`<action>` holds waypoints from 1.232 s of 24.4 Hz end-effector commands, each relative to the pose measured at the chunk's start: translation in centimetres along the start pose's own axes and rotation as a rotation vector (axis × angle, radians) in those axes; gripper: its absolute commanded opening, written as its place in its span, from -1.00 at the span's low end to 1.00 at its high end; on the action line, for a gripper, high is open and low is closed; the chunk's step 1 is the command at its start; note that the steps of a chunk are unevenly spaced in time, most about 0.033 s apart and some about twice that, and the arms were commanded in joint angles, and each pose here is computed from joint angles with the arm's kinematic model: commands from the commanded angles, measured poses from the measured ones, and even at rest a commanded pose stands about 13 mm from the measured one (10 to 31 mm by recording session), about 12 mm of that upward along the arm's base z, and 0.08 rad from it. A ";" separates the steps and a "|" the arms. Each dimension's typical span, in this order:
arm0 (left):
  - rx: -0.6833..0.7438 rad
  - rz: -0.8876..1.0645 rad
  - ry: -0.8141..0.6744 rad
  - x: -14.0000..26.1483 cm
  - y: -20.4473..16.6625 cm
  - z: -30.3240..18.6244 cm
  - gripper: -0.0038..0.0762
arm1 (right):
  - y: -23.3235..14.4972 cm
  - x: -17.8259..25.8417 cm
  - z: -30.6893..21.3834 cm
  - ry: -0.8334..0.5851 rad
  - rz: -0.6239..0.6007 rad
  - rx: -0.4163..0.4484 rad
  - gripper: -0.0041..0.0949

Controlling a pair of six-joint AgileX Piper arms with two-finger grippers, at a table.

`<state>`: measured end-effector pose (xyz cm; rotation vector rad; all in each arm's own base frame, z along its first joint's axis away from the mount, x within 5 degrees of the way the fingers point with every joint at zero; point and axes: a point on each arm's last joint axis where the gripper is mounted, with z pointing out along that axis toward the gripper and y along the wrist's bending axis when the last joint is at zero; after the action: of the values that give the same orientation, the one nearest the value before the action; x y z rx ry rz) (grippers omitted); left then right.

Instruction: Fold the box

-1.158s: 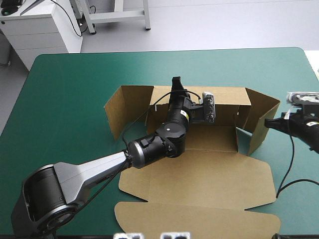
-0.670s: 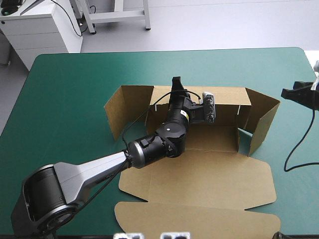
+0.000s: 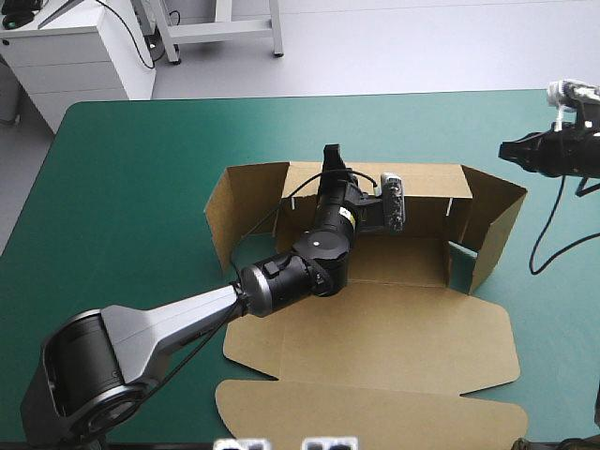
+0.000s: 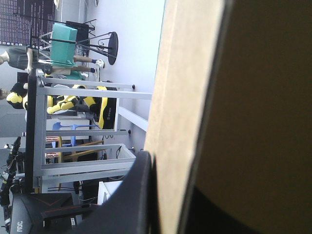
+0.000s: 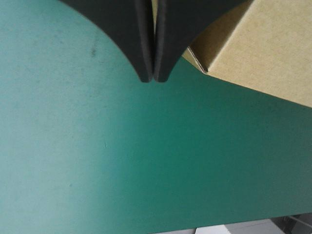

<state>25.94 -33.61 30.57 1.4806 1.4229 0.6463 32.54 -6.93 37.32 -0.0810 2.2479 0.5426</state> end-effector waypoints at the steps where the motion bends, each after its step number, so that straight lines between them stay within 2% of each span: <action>1: -0.015 -0.085 -0.073 -0.6 1.6 -1.7 -0.92 | 1.3 -1.0 -0.1 -0.029 -0.035 -0.010 -0.95; 5: -0.017 -0.085 -0.060 -0.5 1.7 -1.7 -0.92 | 0.7 0.1 0.2 0.098 -0.069 0.046 -0.95; 7: -0.017 -0.085 -0.060 -0.5 1.7 -1.7 -0.92 | 0.9 1.4 0.3 0.195 -0.071 0.010 -0.95; 9: -0.017 -0.085 -0.060 -0.5 1.7 -1.7 -0.92 | 1.2 2.2 0.2 0.211 -0.065 -0.006 -0.95; 18: -0.010 -0.028 -0.050 -0.5 1.2 -1.2 -0.92 | 2.7 6.0 0.1 0.144 -0.091 -0.084 -0.95; 27: -0.004 -0.023 -0.047 -0.6 0.8 -0.9 -0.92 | 2.7 8.8 0.8 0.097 -0.133 -0.086 -0.95; 30: -0.004 -0.023 -0.047 -0.6 0.8 -0.9 -0.92 | 2.7 9.1 0.7 0.129 -0.117 -0.073 -0.85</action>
<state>26.05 -33.73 30.21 1.5146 1.4001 0.6789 26.63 -3.45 29.48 -0.3094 2.3909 0.5780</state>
